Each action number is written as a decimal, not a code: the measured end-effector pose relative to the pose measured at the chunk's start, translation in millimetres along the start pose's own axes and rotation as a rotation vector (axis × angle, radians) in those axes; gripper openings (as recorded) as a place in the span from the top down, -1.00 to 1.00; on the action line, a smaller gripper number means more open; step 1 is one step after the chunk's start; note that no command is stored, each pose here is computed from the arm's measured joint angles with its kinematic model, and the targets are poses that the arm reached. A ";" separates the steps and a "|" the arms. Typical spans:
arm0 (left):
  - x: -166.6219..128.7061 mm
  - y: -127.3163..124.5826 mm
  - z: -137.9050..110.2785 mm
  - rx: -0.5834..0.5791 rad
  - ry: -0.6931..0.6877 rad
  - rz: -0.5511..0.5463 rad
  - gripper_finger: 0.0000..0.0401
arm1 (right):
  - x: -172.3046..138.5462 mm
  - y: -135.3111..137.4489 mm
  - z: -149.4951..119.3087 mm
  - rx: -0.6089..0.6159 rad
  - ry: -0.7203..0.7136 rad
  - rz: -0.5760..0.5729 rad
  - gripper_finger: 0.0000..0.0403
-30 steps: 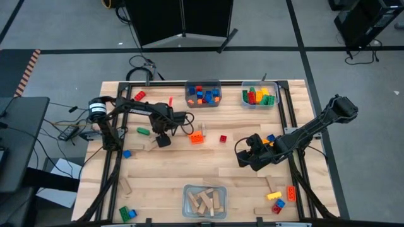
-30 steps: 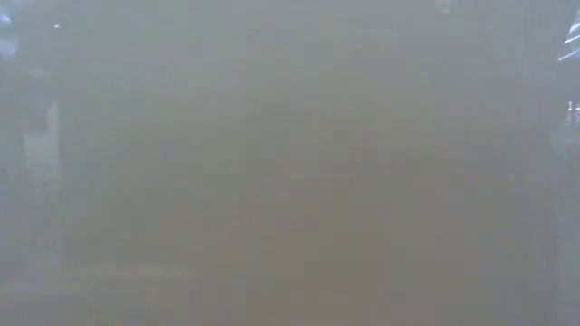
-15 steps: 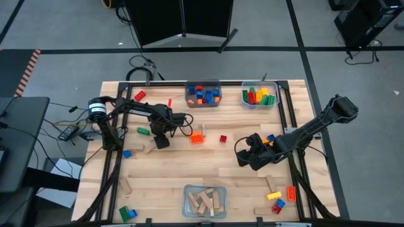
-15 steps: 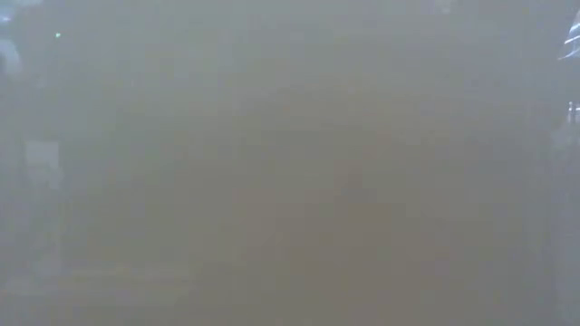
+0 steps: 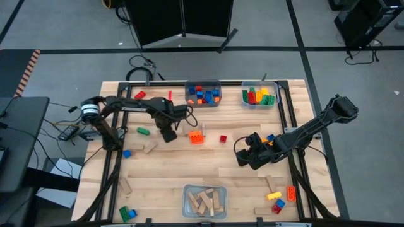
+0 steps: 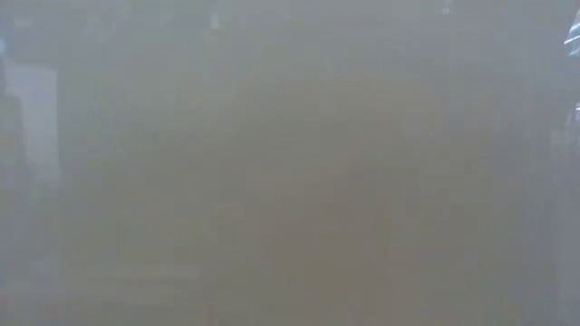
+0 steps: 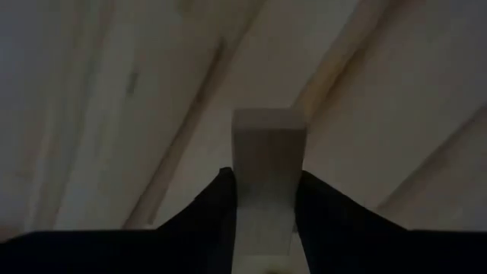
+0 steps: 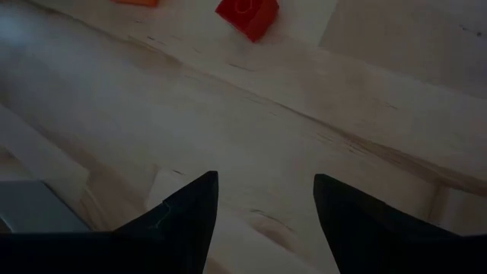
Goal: Sort blocks by size
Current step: Put the brown block into the gray bin
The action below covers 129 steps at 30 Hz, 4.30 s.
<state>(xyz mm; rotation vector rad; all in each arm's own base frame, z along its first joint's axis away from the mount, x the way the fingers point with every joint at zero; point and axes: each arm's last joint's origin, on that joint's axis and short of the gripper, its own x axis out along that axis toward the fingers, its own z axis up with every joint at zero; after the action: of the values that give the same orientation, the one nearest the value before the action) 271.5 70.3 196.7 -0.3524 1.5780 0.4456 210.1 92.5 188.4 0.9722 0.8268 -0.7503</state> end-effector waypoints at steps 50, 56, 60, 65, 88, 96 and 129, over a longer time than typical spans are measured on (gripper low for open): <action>-43.7 -299.6 -76.3 0.246 -0.375 -0.420 0.39 | -22.1 15.7 -35.5 -0.039 0.016 0.197 -0.03; -42.0 -296.7 -68.7 0.227 -0.380 -0.414 0.23 | -22.3 16.5 -35.6 -0.033 0.017 0.205 -0.03; -42.0 -293.1 -62.0 0.240 -0.391 -0.407 0.10 | -22.4 16.5 -35.6 -0.035 0.017 0.205 -0.03; -42.2 -287.2 -52.4 0.242 -0.393 -0.399 0.03 | -22.3 16.5 -35.6 -0.045 0.016 0.204 -0.03; -99.0 -256.4 -93.0 0.272 -0.539 0.196 0.04 | -69.4 32.8 -46.5 -0.099 0.094 0.170 0.29; -85.1 -248.9 -129.8 0.291 -0.549 0.432 0.04 | -90.0 41.6 -52.9 -0.076 0.130 0.219 0.53; -18.6 -204.9 -126.3 0.366 -0.353 0.370 0.04 | -96.9 26.3 -69.2 -0.043 0.245 0.117 0.85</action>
<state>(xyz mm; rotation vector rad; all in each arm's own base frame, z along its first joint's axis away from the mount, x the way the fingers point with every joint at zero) 261.2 -170.7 205.0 0.2913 1.3411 0.4602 167.8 181.9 259.7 1.0778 0.9852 -0.5162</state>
